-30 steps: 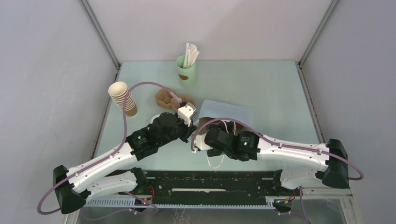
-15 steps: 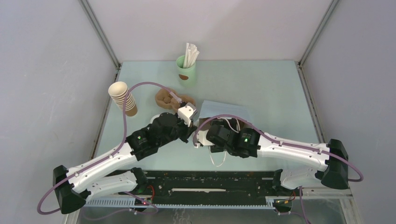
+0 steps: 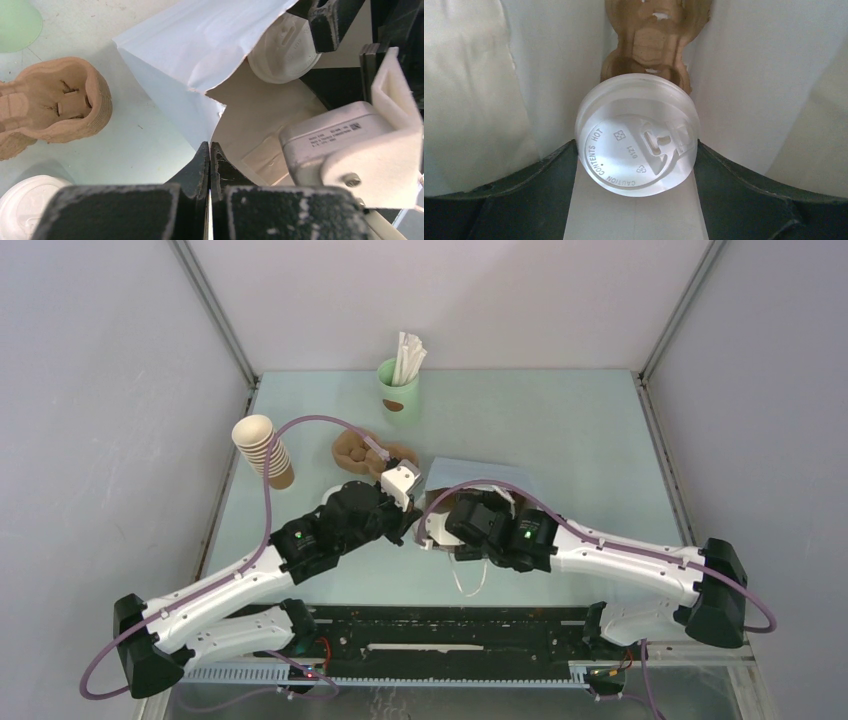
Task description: Pack the takeout coffee
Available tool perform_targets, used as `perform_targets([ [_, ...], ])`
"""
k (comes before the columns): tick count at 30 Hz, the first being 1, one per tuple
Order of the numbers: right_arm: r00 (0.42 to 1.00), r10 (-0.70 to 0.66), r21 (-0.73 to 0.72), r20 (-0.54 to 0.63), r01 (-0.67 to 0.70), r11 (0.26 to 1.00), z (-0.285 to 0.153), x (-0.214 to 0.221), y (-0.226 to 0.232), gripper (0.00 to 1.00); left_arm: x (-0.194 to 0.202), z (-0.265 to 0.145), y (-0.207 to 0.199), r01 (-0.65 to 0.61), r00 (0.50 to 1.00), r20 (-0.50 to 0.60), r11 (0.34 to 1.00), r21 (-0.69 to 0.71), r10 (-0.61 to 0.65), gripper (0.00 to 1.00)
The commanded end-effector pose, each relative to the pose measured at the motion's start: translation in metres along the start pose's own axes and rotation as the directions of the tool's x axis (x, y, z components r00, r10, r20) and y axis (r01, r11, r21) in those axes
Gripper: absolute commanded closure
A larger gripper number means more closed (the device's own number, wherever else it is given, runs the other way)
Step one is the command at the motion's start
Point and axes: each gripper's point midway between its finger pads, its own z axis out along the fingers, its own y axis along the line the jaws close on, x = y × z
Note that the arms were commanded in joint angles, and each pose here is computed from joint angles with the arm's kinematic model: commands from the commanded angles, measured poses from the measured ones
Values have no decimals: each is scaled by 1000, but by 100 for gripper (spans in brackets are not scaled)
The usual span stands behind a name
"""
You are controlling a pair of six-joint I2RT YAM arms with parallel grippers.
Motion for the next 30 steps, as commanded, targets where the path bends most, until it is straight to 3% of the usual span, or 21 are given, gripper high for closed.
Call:
perform_targets([
  [1,999,17,19,-28,-17,1000,9,6,-1,26,-9,0,-2,-17,999,44,1000,13,17,100],
  [20,998,30,133,-60,-22,991,27,8,-22,26,-12,-2,-6,-12,999,49,999,31,10,100],
  [30,997,61,145,-39,-54,988,16,15,-26,25,-36,-10,-20,74,994,79,993,90,-81,100],
])
